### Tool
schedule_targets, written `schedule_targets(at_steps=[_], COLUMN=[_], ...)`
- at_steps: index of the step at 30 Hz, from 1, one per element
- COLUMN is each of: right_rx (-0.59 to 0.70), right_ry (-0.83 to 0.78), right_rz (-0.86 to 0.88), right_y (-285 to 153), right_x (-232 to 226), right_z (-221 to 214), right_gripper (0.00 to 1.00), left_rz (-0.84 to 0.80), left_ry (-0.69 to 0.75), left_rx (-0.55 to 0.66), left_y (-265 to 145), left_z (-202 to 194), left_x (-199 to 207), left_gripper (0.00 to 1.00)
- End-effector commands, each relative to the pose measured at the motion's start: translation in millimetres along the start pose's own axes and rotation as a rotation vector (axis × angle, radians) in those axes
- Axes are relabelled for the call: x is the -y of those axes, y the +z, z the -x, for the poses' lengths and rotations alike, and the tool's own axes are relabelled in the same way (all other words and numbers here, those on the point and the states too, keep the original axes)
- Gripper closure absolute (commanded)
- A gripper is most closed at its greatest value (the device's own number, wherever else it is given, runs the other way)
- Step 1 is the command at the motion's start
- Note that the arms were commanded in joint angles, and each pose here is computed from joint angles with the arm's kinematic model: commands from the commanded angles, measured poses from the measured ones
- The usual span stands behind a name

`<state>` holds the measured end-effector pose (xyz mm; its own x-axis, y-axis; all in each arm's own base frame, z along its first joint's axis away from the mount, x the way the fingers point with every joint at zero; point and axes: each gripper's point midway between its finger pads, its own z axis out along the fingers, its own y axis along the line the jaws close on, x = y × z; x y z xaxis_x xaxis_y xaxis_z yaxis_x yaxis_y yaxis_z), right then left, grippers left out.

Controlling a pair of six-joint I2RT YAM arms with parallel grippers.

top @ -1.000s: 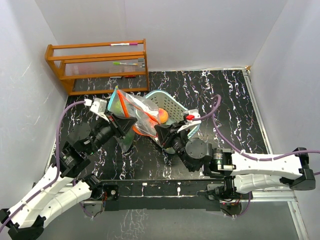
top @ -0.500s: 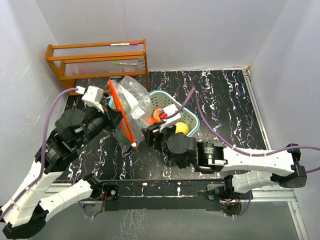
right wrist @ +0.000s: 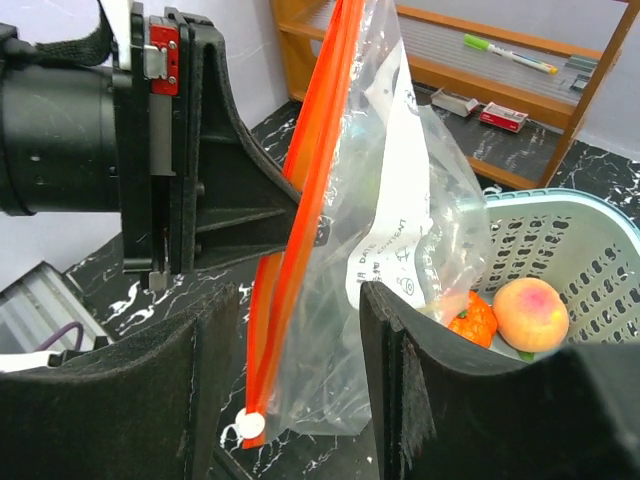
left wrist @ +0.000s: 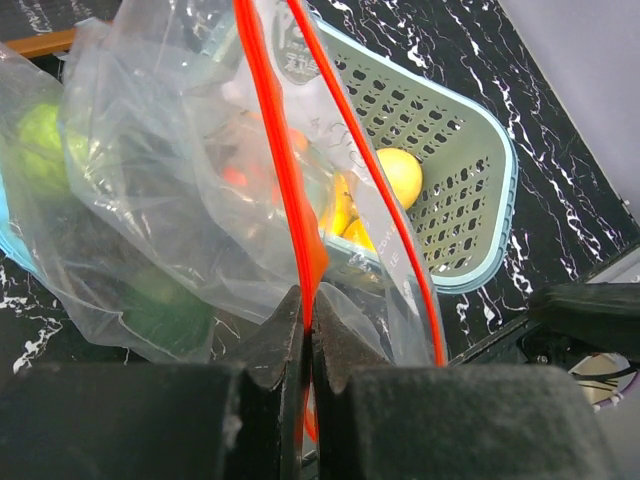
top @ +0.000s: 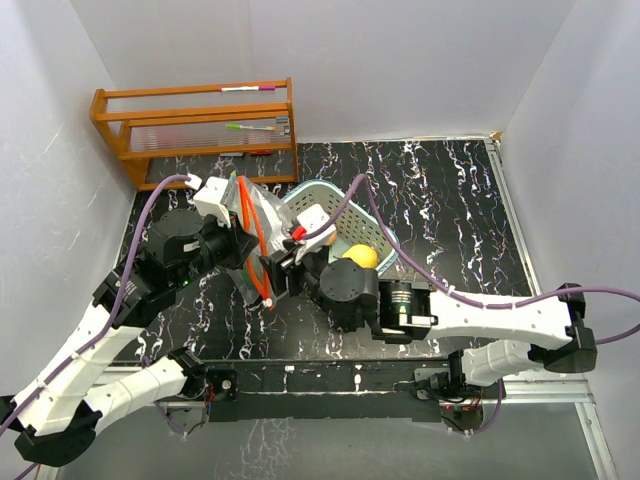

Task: Place the food in the zip-top bag and seal the zipper
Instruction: Open the zipper of the food storage bag.

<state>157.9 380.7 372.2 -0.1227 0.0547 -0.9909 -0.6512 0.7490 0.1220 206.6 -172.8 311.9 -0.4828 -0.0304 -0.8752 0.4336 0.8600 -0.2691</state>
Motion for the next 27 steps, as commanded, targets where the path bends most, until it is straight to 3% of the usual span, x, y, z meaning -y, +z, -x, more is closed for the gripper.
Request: schedule_targets(at_steps=[1,10,23,27], right_rx=[0.063,0.116,0.093,0.088], right_ry=[0.033,0.119,0.129,0.137], right_rz=[-0.064,-0.152,-0.252,-0.322], right_y=[9.7,16.5,36.0,35.1], right_x=[1.0,9.4,22.2,37.5], right_z=[22.8,23.3,1.1,-5.1], right_gripper=[0.46,0.47,0.48,0.58], left_rz=[-0.037,-0.059,-0.095,-0.113], left_ry=[-0.01,-0.02,-0.019,-0.019], left_rx=[0.04,0.029,0.044,0.045], left_y=[-5.2,-4.8,-12.4,-16.0], left_z=[11.7,6.3,10.0,9.9], left_x=[7.6,10.6,16.2,18.7], left_gripper=[1.0,1.0,1.0,1.0])
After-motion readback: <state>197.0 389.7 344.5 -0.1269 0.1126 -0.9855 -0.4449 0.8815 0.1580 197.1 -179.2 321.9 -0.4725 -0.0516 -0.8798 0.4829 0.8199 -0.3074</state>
